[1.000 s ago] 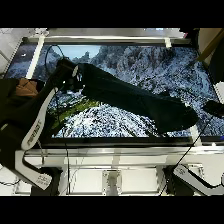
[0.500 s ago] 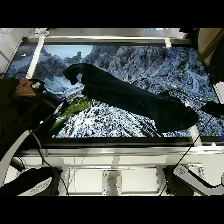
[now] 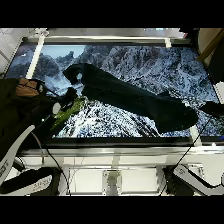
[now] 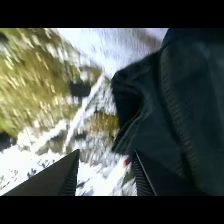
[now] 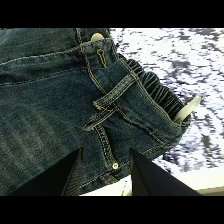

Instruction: Fold the clothes and pants, and hang the long-sleeved shirts on hangers.

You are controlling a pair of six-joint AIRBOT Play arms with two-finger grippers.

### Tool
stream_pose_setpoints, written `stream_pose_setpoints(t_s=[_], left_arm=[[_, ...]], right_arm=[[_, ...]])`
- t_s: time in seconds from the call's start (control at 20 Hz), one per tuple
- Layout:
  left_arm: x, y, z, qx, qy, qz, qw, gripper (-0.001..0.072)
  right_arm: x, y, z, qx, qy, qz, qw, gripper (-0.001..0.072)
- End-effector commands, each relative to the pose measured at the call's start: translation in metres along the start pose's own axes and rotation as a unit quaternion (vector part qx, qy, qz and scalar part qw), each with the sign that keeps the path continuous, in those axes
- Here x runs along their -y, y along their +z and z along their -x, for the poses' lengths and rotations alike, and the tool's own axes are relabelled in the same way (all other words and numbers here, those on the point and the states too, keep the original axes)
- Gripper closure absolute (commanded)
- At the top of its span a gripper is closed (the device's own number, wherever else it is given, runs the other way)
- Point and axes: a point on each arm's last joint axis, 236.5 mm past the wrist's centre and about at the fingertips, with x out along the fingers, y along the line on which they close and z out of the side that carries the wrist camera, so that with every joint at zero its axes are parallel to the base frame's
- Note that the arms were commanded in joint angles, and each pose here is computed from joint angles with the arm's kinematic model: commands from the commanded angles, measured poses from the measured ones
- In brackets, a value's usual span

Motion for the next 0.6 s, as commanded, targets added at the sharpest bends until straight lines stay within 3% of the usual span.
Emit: stream_pose_setpoints(t_s=[0.0,0.2,0.55], left_arm=[[-0.003,-0.029,-0.032,-0.051,-0.008,-0.01,0.999,0.0344],[0.013,-0.042,-0.055,-0.094,-0.012,-0.11,0.989,0.0344],[0.021,-0.042,-0.084,-0.109,-0.004,-0.118,0.987,0.0343]], right_arm=[[-0.001,-0.001,0.0,-0.003,0.003,0.0,1.0,0.0364],[-0.002,-0.003,0.0,-0.006,0.004,-0.001,1.0,0.0364],[-0.004,-0.006,0.0,-0.013,0.009,-0.002,1.0,0.0365]])
